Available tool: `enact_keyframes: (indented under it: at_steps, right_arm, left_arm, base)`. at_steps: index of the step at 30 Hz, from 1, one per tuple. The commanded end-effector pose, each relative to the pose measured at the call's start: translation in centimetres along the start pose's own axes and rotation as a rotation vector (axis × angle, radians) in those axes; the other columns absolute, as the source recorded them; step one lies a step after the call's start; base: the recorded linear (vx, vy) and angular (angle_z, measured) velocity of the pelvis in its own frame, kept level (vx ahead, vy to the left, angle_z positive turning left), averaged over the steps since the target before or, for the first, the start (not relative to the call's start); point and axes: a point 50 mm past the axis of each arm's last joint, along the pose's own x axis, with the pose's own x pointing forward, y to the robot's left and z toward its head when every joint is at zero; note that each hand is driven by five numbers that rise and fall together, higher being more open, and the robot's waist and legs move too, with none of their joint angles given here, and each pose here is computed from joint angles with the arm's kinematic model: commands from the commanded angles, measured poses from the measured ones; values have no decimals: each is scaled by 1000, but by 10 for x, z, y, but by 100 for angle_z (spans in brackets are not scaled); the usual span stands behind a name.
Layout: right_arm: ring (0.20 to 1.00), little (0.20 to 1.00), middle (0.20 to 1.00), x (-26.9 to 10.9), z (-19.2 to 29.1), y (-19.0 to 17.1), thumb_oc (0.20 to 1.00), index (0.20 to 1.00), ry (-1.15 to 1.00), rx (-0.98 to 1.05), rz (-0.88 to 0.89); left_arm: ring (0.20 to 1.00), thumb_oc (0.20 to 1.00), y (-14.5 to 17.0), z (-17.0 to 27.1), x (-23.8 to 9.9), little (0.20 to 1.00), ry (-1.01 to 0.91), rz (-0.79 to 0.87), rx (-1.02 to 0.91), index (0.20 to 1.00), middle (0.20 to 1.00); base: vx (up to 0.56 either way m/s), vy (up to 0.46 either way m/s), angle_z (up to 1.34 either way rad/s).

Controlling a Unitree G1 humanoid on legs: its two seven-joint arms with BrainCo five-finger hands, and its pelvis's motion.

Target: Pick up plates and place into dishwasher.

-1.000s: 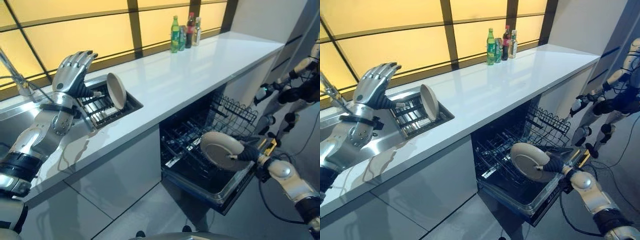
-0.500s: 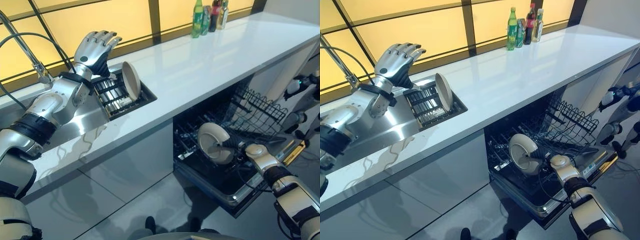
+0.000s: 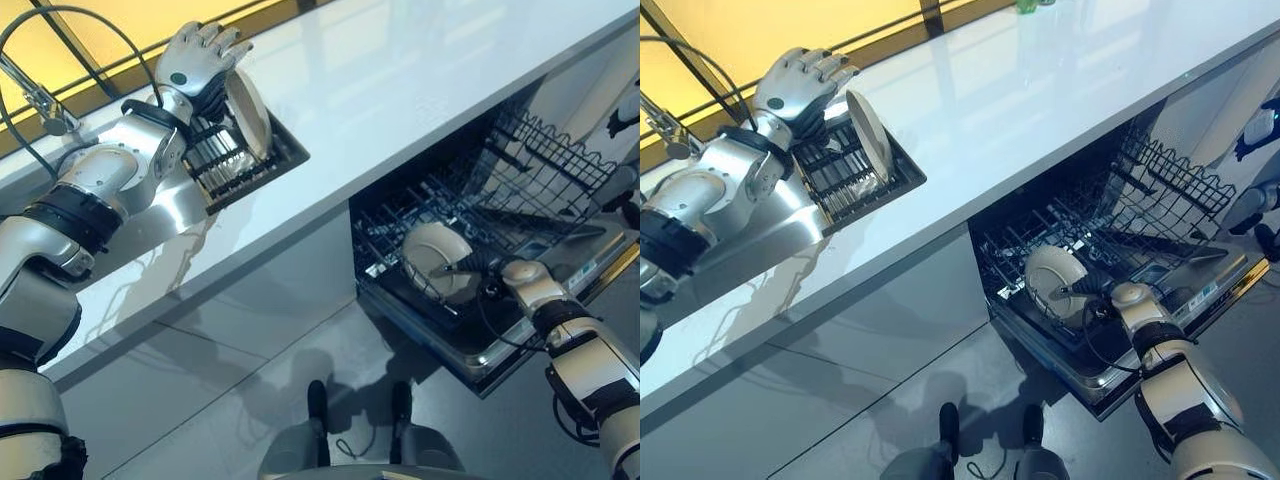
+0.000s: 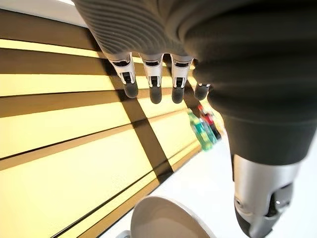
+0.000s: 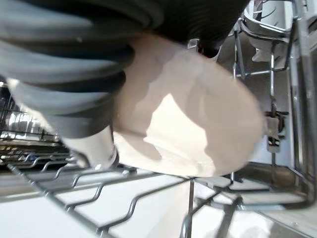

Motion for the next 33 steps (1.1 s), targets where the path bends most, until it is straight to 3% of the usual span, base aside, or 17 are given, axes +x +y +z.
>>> enact_keyframes:
  at_steps: [1, 6, 19, 31, 32, 33]
  right_arm:
    - [1000, 1000, 1000, -11, 76, -23, 1000, 1000, -308, -56, -81]
    - [1000, 1000, 1000, -31, 93, -15, 1000, 1000, -483, -115, -62]
    - [1000, 1000, 1000, -95, 87, -40, 1000, 1000, -722, -80, -146]
    - [1000, 1000, 1000, -118, 74, -50, 1000, 1000, -753, -92, -162]
    - [1000, 1000, 1000, -119, 75, -51, 1000, 1000, -758, -90, -167]
    - [1000, 1000, 1000, -119, 77, -53, 1000, 1000, -764, -91, -174]
  left_arm:
    - [1000, 1000, 61, -39, 14, 1000, 131, 147, 163, 1000, 1000]
    - [1000, 1000, 63, -61, 3, 1000, 200, 170, 287, 1000, 1000]
    - [1000, 1000, 50, -96, -24, 1000, 307, -49, 517, 1000, 1000]
    - [1000, 1000, 30, -130, -45, 1000, 375, -144, 568, 1000, 1000]
    - [931, 931, 28, -133, -46, 931, 380, -158, 565, 931, 931]
    - [586, 586, 25, -135, -47, 586, 383, -170, 563, 586, 586]
  base:
    - [-41, 40, -2]
    - [1, 45, -2]
    - [23, 54, -7]
    - [21, 73, -15]
    - [24, 88, -14]
    - [24, 69, -20]
